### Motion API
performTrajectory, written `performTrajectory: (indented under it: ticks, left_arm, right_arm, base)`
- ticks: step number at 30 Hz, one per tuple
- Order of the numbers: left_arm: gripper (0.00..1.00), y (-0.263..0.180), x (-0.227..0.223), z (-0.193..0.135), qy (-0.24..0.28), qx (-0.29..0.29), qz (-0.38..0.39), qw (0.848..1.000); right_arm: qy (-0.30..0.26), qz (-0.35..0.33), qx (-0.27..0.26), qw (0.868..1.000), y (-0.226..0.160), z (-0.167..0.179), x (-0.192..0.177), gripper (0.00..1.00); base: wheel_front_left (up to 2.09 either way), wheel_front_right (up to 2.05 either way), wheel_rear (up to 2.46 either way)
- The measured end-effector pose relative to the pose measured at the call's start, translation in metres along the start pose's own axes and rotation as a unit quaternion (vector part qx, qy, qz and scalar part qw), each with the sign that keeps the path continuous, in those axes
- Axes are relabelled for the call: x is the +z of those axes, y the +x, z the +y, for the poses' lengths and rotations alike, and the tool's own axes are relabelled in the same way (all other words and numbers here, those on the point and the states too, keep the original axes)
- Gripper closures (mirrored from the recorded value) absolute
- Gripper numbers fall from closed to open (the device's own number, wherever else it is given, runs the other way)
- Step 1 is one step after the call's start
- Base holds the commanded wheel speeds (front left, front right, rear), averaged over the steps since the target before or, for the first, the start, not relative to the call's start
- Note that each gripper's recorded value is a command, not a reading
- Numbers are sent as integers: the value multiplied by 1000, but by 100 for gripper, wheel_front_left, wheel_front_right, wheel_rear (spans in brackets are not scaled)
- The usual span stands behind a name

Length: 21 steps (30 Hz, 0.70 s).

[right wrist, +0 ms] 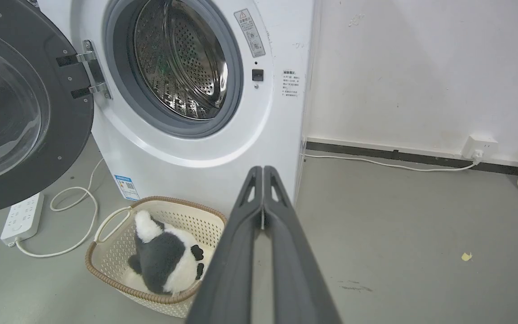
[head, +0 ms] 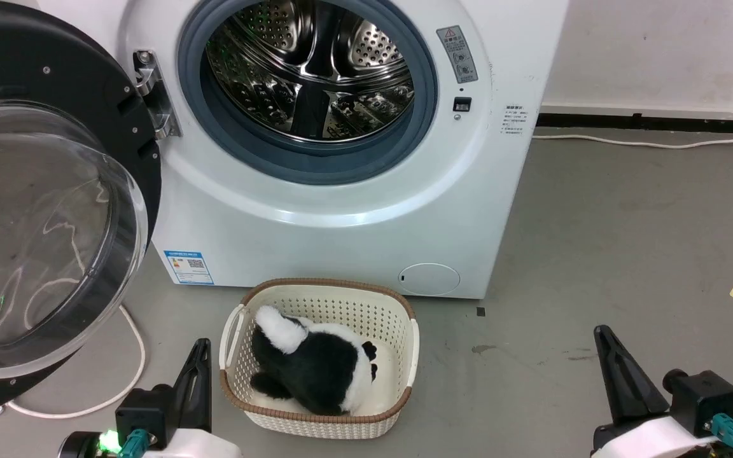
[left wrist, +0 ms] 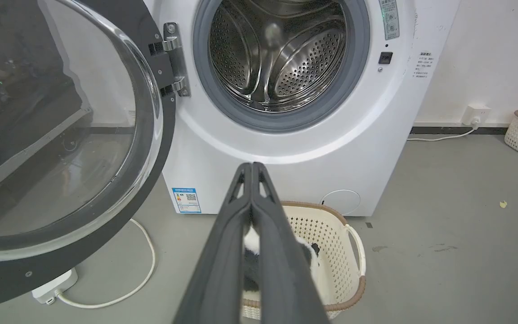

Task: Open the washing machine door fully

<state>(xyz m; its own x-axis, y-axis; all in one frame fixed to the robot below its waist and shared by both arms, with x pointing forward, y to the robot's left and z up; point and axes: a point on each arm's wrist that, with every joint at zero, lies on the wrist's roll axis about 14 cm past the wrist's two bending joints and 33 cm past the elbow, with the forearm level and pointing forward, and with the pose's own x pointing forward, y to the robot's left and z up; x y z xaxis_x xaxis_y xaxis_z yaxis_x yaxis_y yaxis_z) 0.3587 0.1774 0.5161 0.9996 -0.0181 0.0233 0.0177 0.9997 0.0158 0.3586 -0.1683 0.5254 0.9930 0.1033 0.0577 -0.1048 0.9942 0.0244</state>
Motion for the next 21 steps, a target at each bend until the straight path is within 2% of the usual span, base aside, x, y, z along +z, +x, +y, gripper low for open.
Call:
performTrajectory:
  ticks: [21]
  left_arm:
    - [100, 5, 3, 0, 4, 4, 6, 1000]
  right_arm:
    - [-13, 20, 5, 1000, 2, 2, -5, 100]
  base:
    - [0, 0, 0]
